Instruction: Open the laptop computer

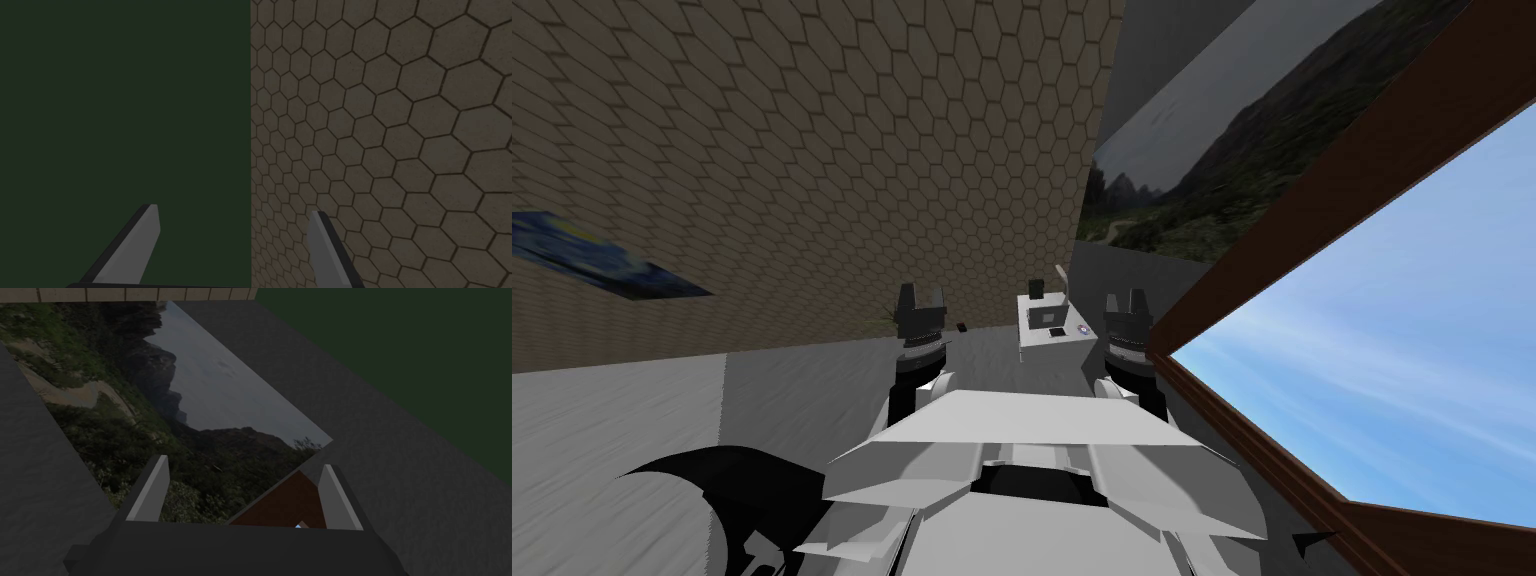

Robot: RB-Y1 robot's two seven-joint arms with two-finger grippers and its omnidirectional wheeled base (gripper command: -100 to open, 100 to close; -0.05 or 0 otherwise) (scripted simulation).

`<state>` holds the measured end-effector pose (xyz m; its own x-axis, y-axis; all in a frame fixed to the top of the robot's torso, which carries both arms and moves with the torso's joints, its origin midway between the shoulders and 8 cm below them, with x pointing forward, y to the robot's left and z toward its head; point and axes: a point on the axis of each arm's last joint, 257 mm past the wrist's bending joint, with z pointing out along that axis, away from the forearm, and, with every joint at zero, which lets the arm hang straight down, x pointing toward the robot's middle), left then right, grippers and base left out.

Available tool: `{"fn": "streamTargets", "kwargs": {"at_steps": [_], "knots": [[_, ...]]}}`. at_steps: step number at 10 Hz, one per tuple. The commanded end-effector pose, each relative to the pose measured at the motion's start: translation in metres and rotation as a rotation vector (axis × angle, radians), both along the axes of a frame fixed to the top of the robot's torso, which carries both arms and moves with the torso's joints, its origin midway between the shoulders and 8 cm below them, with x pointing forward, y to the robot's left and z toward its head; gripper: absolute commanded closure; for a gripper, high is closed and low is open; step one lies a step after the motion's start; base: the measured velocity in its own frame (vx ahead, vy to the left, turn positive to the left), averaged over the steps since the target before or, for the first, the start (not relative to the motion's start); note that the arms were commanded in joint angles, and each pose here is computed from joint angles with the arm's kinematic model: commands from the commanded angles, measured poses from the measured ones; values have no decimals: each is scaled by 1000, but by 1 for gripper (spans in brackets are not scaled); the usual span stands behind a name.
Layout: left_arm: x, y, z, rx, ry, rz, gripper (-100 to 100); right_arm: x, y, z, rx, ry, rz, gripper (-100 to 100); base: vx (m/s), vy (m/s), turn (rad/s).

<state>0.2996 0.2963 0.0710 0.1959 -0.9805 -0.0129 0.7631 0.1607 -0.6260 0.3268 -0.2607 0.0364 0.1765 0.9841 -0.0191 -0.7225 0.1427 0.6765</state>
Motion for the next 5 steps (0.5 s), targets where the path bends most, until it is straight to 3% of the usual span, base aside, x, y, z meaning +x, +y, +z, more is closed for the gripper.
{"fn": "streamTargets", "kwargs": {"at_steps": [1,5], "knots": [[0,0,0,0,0,0,0,0,0,0,0,0,0,0,0,0,0],[0,0,0,0,0,0,0,0,0,0,0,0,0,0,0,0,0]]}}
